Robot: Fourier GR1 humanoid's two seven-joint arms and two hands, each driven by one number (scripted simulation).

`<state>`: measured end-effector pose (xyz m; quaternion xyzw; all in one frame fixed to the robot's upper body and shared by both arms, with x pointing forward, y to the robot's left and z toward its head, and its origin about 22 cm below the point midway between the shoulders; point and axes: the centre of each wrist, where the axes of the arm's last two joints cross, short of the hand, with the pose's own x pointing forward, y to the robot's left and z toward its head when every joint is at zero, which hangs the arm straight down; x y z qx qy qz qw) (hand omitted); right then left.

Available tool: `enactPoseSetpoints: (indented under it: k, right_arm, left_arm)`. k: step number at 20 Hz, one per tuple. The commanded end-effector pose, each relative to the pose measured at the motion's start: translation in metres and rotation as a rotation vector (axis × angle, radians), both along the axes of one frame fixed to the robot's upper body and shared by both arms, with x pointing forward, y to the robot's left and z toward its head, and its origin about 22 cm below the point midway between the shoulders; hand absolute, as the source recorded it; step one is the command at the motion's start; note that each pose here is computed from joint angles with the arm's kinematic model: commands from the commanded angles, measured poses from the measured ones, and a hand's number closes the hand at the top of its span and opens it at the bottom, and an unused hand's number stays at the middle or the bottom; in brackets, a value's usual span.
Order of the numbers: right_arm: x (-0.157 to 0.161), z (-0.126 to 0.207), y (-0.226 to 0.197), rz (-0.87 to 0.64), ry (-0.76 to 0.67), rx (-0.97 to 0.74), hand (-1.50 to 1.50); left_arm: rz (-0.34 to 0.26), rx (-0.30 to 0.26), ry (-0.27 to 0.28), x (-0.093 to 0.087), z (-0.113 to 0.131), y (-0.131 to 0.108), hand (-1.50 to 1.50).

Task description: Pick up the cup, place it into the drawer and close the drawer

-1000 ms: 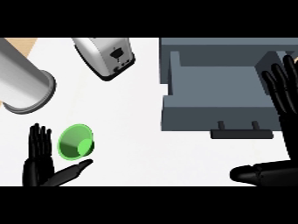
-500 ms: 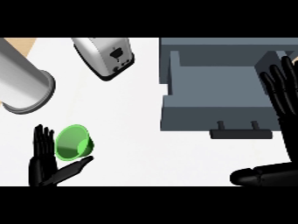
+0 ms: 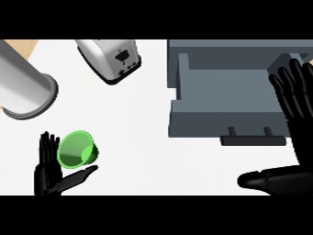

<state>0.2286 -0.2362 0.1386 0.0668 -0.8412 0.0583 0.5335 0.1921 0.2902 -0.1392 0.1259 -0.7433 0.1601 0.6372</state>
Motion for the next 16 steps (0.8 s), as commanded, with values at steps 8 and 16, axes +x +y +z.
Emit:
enactPoseSetpoints:
  k: [8,16]
  right_arm:
    - [0.004,0.005,-0.014,-0.022,-0.005,-0.012,-1.5]
    - [-0.029,0.019,-0.006,-0.001,0.006,0.001,-1.5]
  left_arm:
    - [-0.018,-0.067,-0.046,0.012,-0.008,-0.013,-1.5]
    - [-0.086,-0.178,-0.085,0.029,-0.005,-0.003,-1.5]
